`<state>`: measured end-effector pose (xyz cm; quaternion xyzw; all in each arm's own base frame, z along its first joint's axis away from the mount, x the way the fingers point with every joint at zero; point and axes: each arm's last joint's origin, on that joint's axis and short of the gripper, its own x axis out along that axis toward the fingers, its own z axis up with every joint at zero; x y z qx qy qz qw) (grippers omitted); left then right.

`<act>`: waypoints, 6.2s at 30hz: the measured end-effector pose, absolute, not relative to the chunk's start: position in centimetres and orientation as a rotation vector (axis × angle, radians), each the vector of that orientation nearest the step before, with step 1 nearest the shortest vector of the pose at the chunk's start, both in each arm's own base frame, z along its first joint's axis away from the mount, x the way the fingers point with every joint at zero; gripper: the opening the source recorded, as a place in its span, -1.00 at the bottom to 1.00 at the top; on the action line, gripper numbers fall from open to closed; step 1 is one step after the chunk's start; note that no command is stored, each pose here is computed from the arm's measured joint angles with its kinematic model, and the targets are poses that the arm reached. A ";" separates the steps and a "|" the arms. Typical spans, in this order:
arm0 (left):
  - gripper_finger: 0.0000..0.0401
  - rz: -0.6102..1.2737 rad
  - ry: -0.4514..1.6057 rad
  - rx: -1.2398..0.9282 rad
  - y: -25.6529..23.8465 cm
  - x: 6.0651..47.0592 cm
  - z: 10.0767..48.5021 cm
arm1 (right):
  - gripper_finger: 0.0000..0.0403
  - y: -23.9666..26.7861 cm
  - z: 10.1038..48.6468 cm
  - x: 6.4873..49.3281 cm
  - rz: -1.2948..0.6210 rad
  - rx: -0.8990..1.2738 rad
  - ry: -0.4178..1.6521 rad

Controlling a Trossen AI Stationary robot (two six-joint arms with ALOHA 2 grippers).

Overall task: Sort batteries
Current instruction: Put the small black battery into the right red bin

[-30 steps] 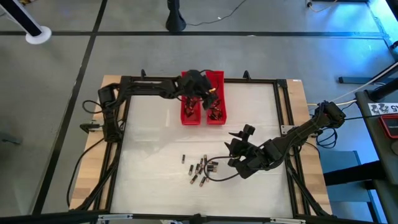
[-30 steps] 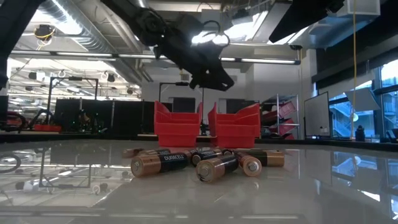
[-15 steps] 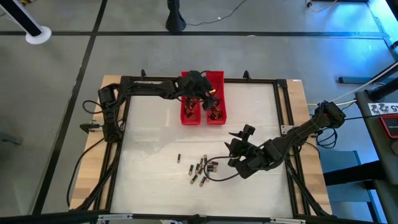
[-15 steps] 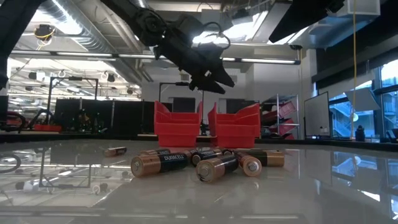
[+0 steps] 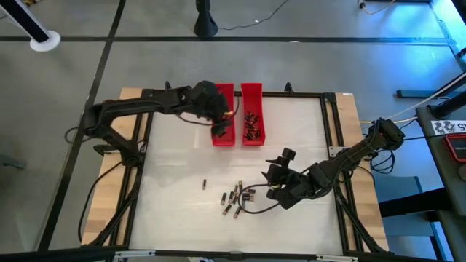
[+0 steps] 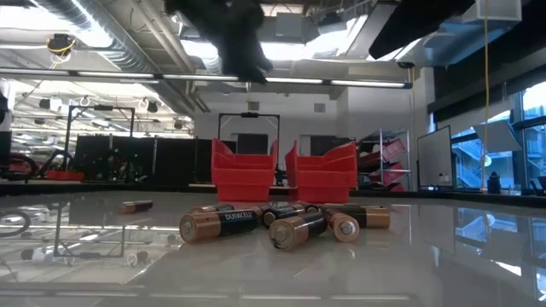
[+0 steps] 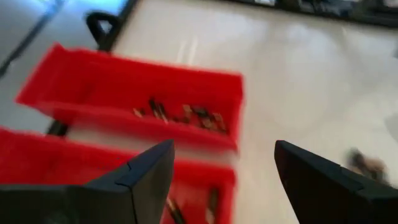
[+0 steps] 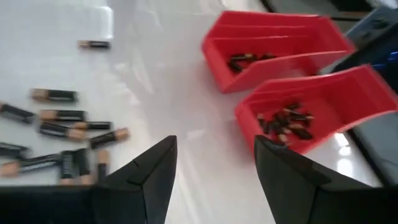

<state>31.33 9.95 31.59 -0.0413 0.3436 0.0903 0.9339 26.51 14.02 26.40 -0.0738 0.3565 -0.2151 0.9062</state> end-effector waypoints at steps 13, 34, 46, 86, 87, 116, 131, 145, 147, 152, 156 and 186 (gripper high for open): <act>0.32 0.072 0.707 -0.135 0.7 24.8 29.0 | 0.06 13.9 24.3 27.8 -0.274 0.032 0.763; 0.30 0.382 1.058 -0.714 -8.2 19.2 17.6 | 0.06 10.6 22.0 32.6 -0.152 0.036 0.766; 0.07 0.567 1.291 -0.581 -9.6 20.7 14.4 | 0.06 10.3 21.9 32.7 -0.132 0.013 0.772; 0.01 0.116 1.021 -0.072 -9.0 26.6 16.7 | 0.06 7.2 17.7 34.7 -0.159 -0.036 0.928; 0.01 0.116 1.022 -0.072 -9.0 26.6 16.7 | 0.06 7.2 17.6 34.5 -0.148 -0.035 0.946; 0.01 0.100 1.017 -0.047 -9.0 26.6 16.8 | 0.69 6.8 14.1 31.2 -0.085 -0.027 1.190; 0.01 0.100 1.016 -0.048 -9.0 26.7 16.8 | 0.44 6.6 12.5 30.1 -0.053 -0.003 1.184; 0.01 0.099 1.011 -0.049 -9.1 26.7 16.8 | 0.54 6.7 15.5 29.2 0.038 0.009 1.202; 0.01 0.098 1.008 -0.051 -9.1 26.7 16.8 | 0.54 6.7 15.3 29.3 0.051 0.018 1.204; 0.01 0.094 0.990 -0.057 -9.1 26.9 17.0 | 0.54 6.7 14.4 29.6 0.048 0.000 1.214; 0.01 0.094 0.988 -0.058 -9.1 26.9 17.0 | 0.54 6.6 13.8 30.0 0.039 -0.017 1.213; 0.01 0.092 0.988 -0.062 -9.3 26.8 17.0 | -0.87 6.4 13.1 29.9 -0.046 -0.016 1.256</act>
